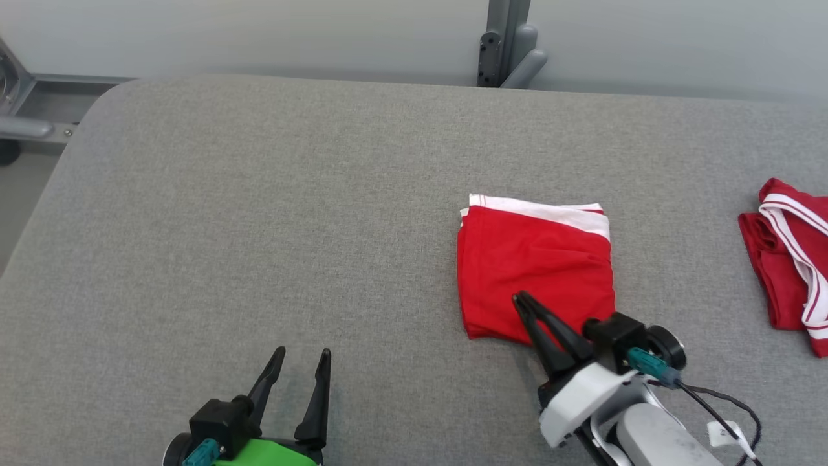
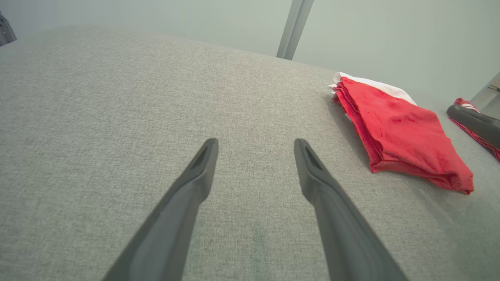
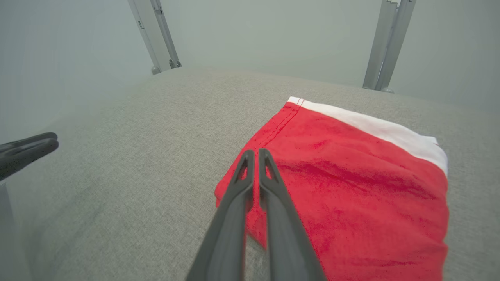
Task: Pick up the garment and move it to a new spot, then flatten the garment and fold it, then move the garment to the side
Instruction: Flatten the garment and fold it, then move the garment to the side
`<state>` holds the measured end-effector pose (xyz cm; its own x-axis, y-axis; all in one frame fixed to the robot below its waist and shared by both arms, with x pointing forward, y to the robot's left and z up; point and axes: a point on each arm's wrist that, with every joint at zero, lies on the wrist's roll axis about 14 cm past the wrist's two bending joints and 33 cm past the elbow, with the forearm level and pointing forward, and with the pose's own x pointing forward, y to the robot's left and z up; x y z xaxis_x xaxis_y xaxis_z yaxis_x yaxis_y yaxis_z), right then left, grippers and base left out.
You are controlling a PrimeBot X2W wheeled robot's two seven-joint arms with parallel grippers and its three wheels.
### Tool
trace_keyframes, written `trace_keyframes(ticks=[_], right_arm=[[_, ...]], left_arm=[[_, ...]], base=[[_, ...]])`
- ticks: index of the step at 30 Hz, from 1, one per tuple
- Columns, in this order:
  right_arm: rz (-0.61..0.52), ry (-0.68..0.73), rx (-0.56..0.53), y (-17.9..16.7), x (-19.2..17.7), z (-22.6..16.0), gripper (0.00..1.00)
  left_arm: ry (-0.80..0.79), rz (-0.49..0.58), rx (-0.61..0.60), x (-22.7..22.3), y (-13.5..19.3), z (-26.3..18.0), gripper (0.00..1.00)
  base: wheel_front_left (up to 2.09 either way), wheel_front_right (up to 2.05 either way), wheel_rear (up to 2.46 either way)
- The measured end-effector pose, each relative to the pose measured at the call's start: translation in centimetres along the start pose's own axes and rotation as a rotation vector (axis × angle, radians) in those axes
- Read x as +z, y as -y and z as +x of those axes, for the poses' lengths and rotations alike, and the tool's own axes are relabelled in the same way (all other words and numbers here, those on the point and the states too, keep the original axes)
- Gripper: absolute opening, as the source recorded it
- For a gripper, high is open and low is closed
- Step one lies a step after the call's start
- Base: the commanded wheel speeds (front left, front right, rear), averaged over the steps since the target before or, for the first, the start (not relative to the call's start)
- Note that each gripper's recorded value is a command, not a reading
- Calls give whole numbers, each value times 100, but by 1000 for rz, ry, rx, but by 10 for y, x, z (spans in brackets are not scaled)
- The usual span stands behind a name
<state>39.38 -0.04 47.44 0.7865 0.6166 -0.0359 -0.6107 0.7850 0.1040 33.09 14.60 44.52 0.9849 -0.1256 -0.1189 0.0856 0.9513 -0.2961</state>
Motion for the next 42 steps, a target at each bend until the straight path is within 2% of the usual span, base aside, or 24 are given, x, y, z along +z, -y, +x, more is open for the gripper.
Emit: trace_keyframes(ticks=[5, 10, 19, 28, 35, 40, 42], right_arm=[[-19, 85, -168, 43, 25, -38, 100], [-54, 100, -355, 87, 29, -88, 100], [-94, 84, -553, 127, 27, -150, 100], [-38, 69, -614, 127, 14, -169, 100], [19, 72, -628, 127, 8, -169, 100], [127, 53, -576, 128, 5, -139, 100], [185, 19, -510, 132, 17, -106, 100]], left_arm=[[35, 10, 9, 10, -4, -5, 100], [83, 25, 16, 24, -6, -9, 100], [103, 60, 2, 28, -2, -18, 100], [99, 69, 10, 27, -6, -23, 100], [97, 60, 1, 25, -1, -21, 100], [86, 55, 4, 22, -1, -19, 100], [74, 50, 1, 20, 0, -15, 100]], base=[[0, 0, 0], [0, 0, 0], [0, 0, 0], [0, 0, 0], [0, 0, 0], [0, 0, 0], [0, 0, 0]])
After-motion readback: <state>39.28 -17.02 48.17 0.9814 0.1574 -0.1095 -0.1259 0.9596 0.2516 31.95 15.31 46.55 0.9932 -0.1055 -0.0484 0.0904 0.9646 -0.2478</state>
